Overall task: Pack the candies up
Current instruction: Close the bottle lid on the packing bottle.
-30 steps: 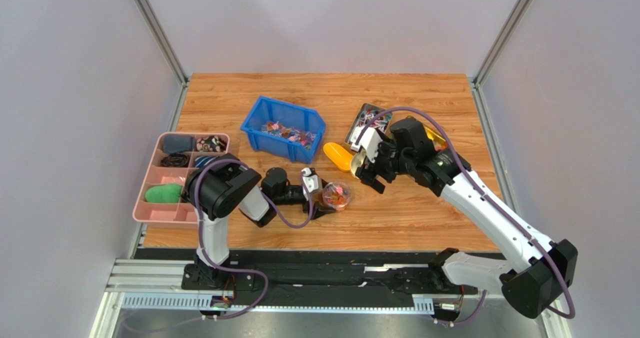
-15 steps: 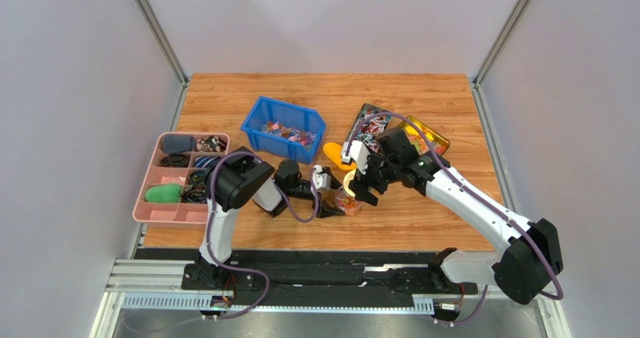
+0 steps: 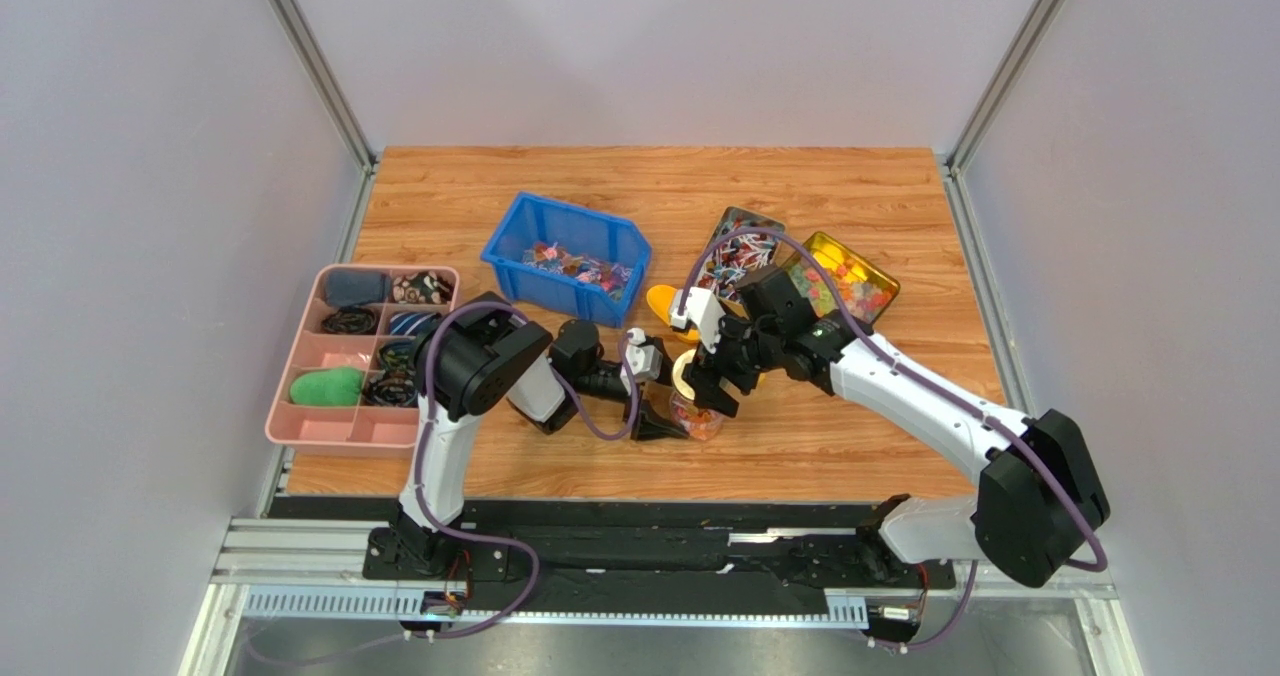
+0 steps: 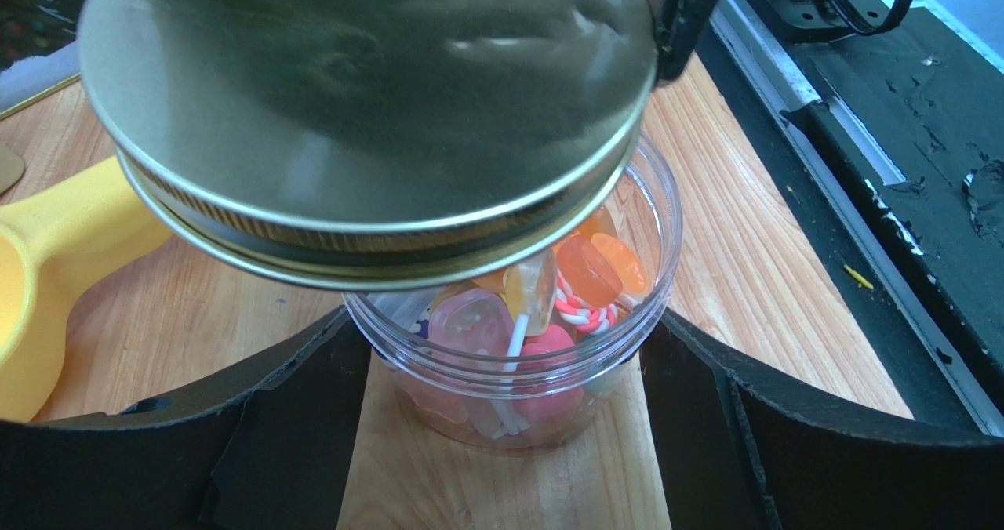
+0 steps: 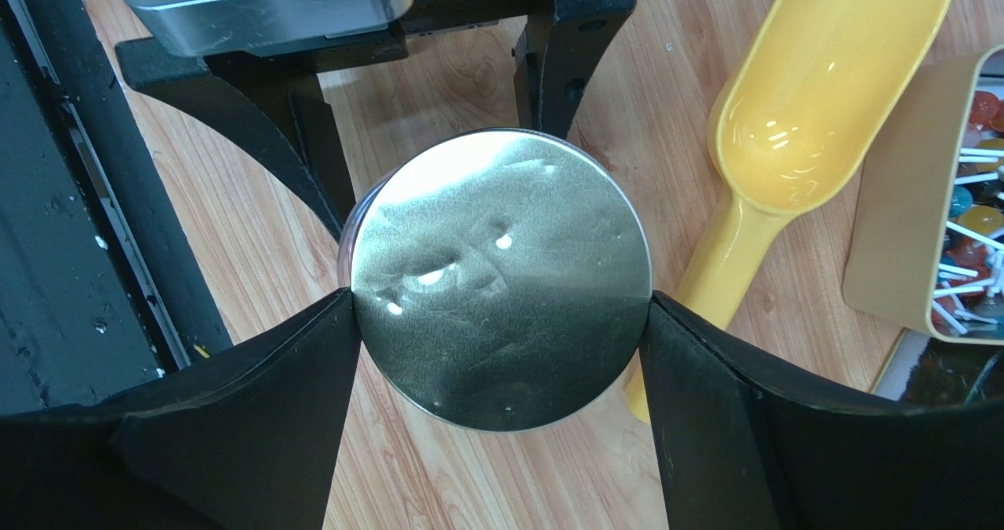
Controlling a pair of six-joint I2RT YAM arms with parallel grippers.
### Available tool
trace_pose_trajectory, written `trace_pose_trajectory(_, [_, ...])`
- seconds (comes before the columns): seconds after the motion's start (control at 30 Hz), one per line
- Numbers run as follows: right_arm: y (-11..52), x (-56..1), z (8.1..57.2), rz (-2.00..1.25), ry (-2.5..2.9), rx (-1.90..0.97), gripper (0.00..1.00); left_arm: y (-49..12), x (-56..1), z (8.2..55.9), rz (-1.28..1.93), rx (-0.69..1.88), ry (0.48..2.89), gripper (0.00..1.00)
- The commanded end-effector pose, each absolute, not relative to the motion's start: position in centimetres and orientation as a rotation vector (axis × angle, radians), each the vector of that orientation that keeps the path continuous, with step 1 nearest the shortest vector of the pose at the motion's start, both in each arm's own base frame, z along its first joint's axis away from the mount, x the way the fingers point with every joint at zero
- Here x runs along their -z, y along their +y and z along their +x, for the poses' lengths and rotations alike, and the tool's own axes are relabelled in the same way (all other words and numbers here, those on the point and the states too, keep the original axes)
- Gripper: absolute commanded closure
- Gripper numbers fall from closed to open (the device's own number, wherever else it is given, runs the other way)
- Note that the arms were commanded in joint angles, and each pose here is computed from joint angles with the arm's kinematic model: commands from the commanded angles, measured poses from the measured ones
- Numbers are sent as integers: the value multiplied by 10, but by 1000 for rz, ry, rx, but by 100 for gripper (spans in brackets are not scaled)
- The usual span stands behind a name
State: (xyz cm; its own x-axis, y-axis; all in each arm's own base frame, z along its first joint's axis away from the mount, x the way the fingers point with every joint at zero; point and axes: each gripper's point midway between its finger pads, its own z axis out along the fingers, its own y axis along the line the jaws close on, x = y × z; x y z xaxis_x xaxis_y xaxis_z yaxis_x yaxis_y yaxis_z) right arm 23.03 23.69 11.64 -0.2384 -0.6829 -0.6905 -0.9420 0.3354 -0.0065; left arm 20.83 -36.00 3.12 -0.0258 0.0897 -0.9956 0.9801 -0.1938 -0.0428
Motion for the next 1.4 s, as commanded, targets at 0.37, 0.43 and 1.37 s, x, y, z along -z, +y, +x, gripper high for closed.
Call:
trace_pose_trajectory(0.37, [248,-105,228,-1410,2001,-626,35,-363,-29,240,1352,1236,1247,25])
trace_pose_trajectory(0.43, [248,-101,231,-1406,2011,-617,35,-362,-26,239,1354,1236,1257,23])
trace_pose_trajectory(1.37, [227,-82,246,-1343,2098,-600,33,-362,-19,240,1380,1225,1275,18])
